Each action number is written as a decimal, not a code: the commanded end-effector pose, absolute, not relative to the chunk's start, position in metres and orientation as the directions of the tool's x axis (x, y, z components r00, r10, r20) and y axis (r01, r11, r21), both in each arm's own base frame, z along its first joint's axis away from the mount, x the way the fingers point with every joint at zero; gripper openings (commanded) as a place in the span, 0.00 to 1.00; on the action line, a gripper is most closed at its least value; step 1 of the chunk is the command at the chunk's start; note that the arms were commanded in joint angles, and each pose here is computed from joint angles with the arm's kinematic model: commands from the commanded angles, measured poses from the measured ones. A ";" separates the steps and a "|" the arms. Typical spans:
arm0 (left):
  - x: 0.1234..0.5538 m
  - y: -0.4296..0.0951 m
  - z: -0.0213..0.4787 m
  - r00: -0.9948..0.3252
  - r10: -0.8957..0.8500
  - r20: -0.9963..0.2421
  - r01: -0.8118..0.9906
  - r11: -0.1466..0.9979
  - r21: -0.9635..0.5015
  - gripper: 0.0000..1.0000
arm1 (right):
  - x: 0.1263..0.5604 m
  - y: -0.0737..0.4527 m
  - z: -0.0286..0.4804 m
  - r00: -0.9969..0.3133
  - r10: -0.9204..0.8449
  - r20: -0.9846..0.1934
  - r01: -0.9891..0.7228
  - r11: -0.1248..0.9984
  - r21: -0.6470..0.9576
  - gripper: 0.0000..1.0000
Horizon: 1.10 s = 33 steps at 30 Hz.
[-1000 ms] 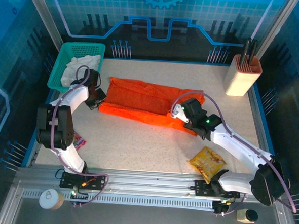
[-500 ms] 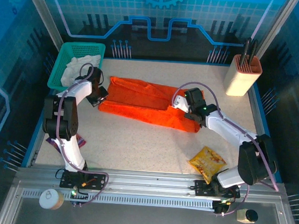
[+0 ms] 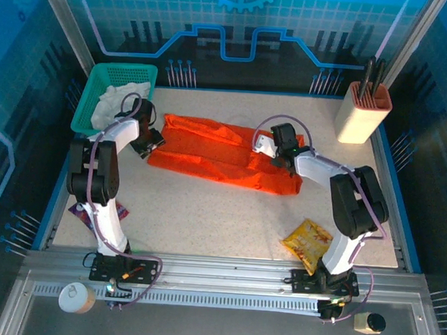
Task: Fold and stack the t-shirts
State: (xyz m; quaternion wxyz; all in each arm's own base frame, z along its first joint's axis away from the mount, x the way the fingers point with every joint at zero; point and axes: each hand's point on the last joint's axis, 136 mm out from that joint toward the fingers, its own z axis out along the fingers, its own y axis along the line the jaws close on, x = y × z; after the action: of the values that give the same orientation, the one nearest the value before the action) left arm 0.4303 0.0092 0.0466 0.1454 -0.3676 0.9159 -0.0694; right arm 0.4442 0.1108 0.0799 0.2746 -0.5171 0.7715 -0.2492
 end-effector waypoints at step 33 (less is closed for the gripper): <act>0.433 -0.078 0.022 -0.880 -0.465 -0.098 -0.433 0.869 -0.239 0.00 | 0.334 0.083 0.028 -0.979 0.182 -0.096 0.164 0.972 0.170 0.00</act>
State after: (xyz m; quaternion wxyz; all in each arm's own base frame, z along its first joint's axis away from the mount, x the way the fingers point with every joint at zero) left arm 0.4293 -0.0777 0.0241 0.0725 -0.2353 0.9627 -0.1119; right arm 0.3400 0.0886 0.0431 0.0927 0.0665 0.9900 0.0826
